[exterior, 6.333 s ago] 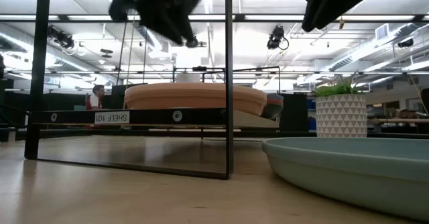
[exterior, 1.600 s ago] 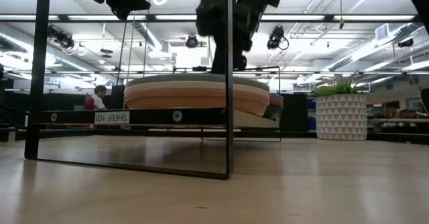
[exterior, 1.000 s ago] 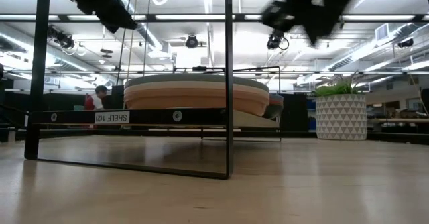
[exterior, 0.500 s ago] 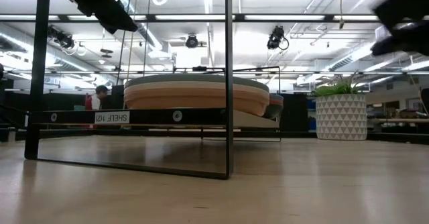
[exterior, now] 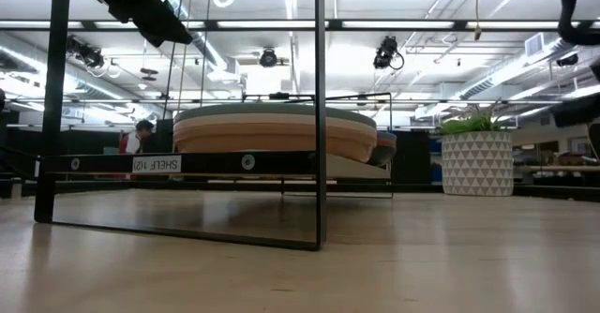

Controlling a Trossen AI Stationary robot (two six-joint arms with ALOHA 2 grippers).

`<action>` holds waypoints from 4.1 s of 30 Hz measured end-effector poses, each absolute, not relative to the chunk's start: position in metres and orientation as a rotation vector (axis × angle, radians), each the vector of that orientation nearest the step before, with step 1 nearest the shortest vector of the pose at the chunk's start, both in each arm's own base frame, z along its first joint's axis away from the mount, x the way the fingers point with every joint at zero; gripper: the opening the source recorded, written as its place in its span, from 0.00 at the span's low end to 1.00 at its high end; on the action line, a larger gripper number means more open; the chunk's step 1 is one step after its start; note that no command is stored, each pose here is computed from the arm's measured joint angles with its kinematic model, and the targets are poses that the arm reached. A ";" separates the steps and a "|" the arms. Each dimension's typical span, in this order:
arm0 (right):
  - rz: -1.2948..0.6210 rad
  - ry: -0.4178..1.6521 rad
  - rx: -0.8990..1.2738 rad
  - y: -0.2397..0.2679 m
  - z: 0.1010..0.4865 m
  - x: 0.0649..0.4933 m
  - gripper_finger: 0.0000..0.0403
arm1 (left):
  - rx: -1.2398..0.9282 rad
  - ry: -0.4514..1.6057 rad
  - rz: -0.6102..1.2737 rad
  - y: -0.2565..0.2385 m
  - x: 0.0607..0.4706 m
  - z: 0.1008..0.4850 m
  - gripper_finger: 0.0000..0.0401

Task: Place and stack plates onto a shelf
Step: Stack the gray plate on top of the light blue plate on the shelf

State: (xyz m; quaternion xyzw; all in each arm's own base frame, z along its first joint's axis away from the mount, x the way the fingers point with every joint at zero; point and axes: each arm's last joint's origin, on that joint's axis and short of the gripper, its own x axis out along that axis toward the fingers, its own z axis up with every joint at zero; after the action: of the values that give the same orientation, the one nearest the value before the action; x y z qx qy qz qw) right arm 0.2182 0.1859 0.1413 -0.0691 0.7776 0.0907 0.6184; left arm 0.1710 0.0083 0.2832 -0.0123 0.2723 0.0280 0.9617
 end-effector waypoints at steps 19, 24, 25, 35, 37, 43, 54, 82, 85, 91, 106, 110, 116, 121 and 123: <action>0.202 1.763 -0.270 0.152 0.177 0.257 0.03 | -0.051 0.549 0.064 0.008 0.171 0.283 0.35; 0.091 1.685 -0.131 0.122 0.218 0.292 0.03 | -0.052 0.548 0.064 0.008 0.171 0.283 0.35; 0.055 1.665 -0.082 0.114 0.227 0.299 0.03 | -0.052 0.548 0.064 0.008 0.171 0.283 0.35; -0.098 1.373 0.168 0.042 0.299 0.346 0.05 | -0.068 0.463 0.048 0.008 0.175 0.291 0.35; -0.132 1.311 0.176 0.028 0.306 0.352 0.05 | -0.086 0.410 0.005 0.006 0.174 0.296 0.35; -0.095 1.162 0.149 0.004 0.310 0.370 0.04 | -0.057 0.290 -0.076 0.000 0.167 0.310 0.35; -0.018 1.174 0.107 -0.015 0.270 0.401 0.06 | -0.056 0.196 -0.064 0.000 0.150 0.323 0.35; 0.088 1.222 -0.152 0.058 0.264 0.380 0.25 | -0.093 0.392 -0.055 0.000 0.144 0.305 0.35; 0.039 1.218 -0.235 0.074 0.255 0.376 0.25 | -0.120 0.420 -0.048 0.000 0.143 0.302 0.35; 0.042 1.224 -0.290 0.092 0.236 0.369 0.25 | -0.141 0.425 -0.043 0.000 0.143 0.302 0.35; 0.075 1.145 -0.409 0.121 0.211 0.360 0.25 | -0.141 0.426 -0.042 0.000 0.143 0.302 0.35; 0.028 1.083 -0.463 0.124 0.224 0.358 0.25 | -0.144 0.428 -0.041 0.000 0.143 0.302 0.35; 0.020 1.137 -0.381 0.124 0.229 0.348 0.25 | -0.169 0.474 -0.032 0.000 0.141 0.298 0.35; -0.091 1.277 -0.311 0.119 0.225 0.334 0.25 | -0.195 0.491 -0.025 0.000 0.140 0.296 0.35; -0.127 1.295 -0.298 0.121 0.225 0.330 0.25 | -0.197 0.500 -0.024 0.000 0.140 0.296 0.35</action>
State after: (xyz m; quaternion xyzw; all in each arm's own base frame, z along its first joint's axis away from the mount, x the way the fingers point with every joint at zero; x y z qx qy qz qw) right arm 0.3298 0.1211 0.2248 -0.1382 0.6006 -0.0589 0.7853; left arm 0.1401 0.0001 0.2956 -0.0973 0.2469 -0.0117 0.9641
